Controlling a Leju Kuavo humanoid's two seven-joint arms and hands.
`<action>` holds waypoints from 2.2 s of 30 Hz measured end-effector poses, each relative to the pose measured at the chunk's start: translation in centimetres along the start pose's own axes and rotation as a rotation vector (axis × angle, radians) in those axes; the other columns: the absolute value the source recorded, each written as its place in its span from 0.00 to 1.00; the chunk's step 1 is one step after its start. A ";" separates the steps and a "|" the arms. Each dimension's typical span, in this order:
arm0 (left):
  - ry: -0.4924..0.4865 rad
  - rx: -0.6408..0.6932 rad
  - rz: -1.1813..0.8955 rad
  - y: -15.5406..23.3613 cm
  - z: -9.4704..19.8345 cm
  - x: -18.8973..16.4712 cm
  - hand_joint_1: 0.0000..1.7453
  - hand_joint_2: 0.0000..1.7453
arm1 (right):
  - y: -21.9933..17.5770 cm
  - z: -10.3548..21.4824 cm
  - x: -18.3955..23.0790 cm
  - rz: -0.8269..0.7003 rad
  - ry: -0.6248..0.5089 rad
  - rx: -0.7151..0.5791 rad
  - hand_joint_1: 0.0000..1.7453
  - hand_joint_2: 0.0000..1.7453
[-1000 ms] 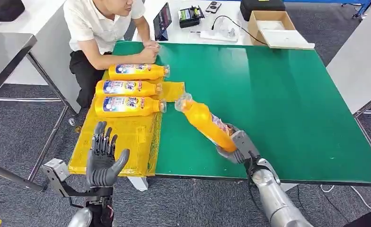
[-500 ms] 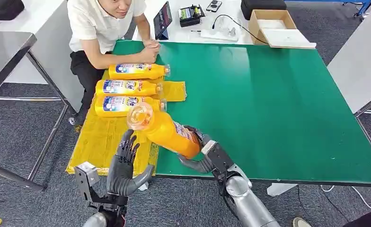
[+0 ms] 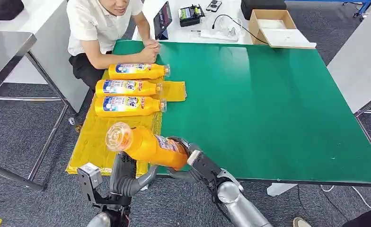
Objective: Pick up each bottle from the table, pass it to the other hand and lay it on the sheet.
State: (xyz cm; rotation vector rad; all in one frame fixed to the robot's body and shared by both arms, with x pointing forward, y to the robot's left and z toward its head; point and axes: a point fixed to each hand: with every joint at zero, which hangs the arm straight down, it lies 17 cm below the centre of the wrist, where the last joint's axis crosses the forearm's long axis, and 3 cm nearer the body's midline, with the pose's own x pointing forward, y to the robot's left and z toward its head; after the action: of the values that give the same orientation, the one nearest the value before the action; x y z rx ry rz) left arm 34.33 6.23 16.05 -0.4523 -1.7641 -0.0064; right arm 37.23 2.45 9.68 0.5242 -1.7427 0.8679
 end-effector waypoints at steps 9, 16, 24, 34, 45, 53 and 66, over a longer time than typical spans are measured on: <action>-0.023 0.005 0.043 -0.2 -0.3 0.8 0.00 1.00 | 1.1 0.0 -0.7 0.039 0.020 0.029 1.00 1.00; -0.036 0.010 0.113 -0.4 -0.8 1.6 1.00 1.00 | 1.9 0.1 -1.1 0.086 0.032 0.034 1.00 1.00; -0.012 -0.012 0.161 -0.6 -2.0 1.3 1.00 1.00 | 1.4 -0.5 -0.9 0.110 0.035 0.031 0.97 1.00; -0.016 -0.025 0.135 -0.5 -2.9 1.1 1.00 1.00 | 1.6 -1.0 -0.1 0.004 0.015 0.022 0.00 1.00; -0.064 0.072 0.103 1.6 -3.4 1.8 1.00 1.00 | 1.0 -1.1 3.0 -0.150 -0.085 -0.093 0.00 0.00; -0.245 0.243 -0.410 9.8 -3.5 6.7 1.00 1.00 | 1.5 2.2 9.7 -0.127 -0.308 -0.132 0.00 0.00; -0.152 0.222 -0.947 13.3 -4.4 5.6 1.00 1.00 | -0.4 5.7 11.0 -0.038 -0.360 -0.211 0.00 0.00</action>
State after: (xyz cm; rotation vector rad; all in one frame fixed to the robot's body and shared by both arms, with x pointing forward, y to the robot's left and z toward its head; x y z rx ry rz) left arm 41.53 19.11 19.30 0.5790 -1.9517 -0.4473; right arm 30.36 -1.44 19.24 0.5963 -2.1155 0.5772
